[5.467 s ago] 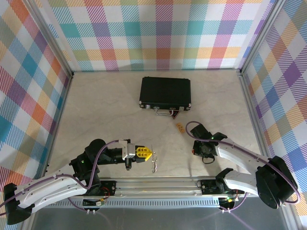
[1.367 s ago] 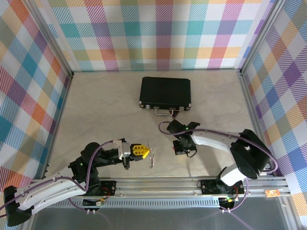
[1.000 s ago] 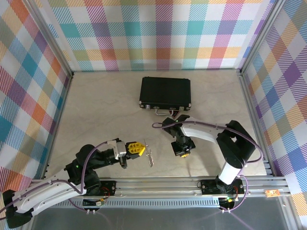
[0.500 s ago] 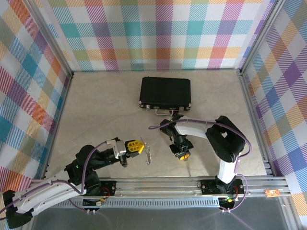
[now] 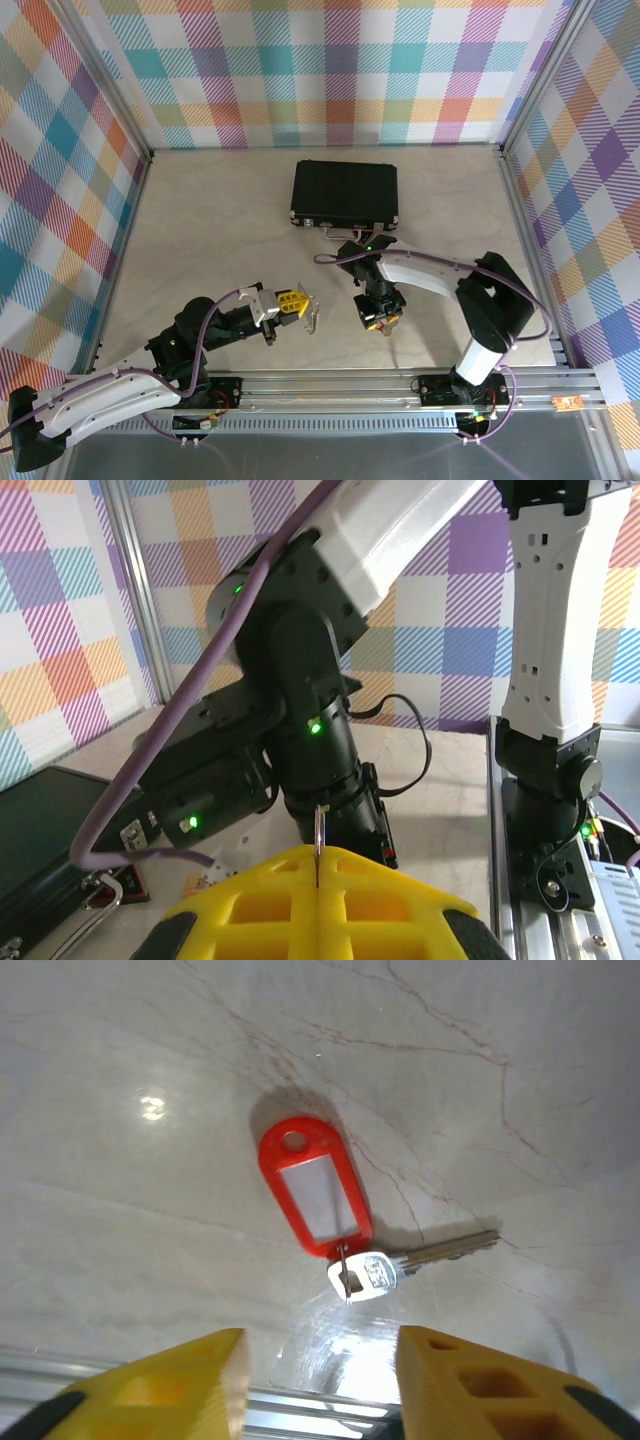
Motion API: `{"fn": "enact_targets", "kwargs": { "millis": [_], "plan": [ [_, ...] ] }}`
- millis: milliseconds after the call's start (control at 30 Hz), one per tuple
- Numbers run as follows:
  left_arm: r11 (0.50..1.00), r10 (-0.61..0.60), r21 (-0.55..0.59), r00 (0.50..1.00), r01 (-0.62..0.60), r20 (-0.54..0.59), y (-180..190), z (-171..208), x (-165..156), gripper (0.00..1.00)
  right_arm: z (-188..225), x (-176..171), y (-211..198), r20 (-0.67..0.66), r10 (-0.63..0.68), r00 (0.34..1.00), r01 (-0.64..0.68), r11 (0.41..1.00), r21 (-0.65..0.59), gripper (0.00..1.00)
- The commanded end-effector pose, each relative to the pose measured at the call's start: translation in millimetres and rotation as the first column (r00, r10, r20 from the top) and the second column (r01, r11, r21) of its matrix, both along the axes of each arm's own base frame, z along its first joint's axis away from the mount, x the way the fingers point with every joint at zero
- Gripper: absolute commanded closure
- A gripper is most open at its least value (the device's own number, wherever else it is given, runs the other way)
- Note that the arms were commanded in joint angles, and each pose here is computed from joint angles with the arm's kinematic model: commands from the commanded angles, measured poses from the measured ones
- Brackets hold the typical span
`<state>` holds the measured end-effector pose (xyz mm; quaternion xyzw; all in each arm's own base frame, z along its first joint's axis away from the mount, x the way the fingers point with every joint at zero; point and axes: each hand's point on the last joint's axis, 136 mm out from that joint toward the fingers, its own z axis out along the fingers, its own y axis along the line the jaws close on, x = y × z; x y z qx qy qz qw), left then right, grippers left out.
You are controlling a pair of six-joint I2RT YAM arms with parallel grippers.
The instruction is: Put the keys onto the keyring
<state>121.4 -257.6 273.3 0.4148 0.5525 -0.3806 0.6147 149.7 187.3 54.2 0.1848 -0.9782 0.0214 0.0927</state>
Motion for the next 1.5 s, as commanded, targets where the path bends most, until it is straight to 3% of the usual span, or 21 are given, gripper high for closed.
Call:
{"fn": "enact_targets", "kwargs": {
  "millis": [0, 200, 433, 1467],
  "plan": [
    [0.997, -0.016, -0.075, 0.999, 0.019, 0.039, 2, 18, -5, 1.00, 9, -11, -9, 0.007, -0.048, 0.999, 0.048, 0.999, 0.010, 0.52],
    [0.993, -0.038, -0.106, 0.998, 0.042, 0.042, 5, 24, -11, 1.00, -4, -17, -1, 0.053, -0.146, 0.988, 0.137, 0.980, 0.147, 0.48],
    [0.986, -0.054, -0.153, 0.997, 0.062, 0.055, 13, 36, -19, 1.00, -13, -15, 1, 0.121, -0.169, 0.978, 0.136, 0.961, 0.240, 0.47],
    [0.977, -0.111, -0.174, 0.992, 0.120, 0.061, 13, 43, -30, 1.00, -30, -5, -6, 0.190, -0.140, 0.972, 0.098, 0.972, 0.213, 0.77]
  ]
}}
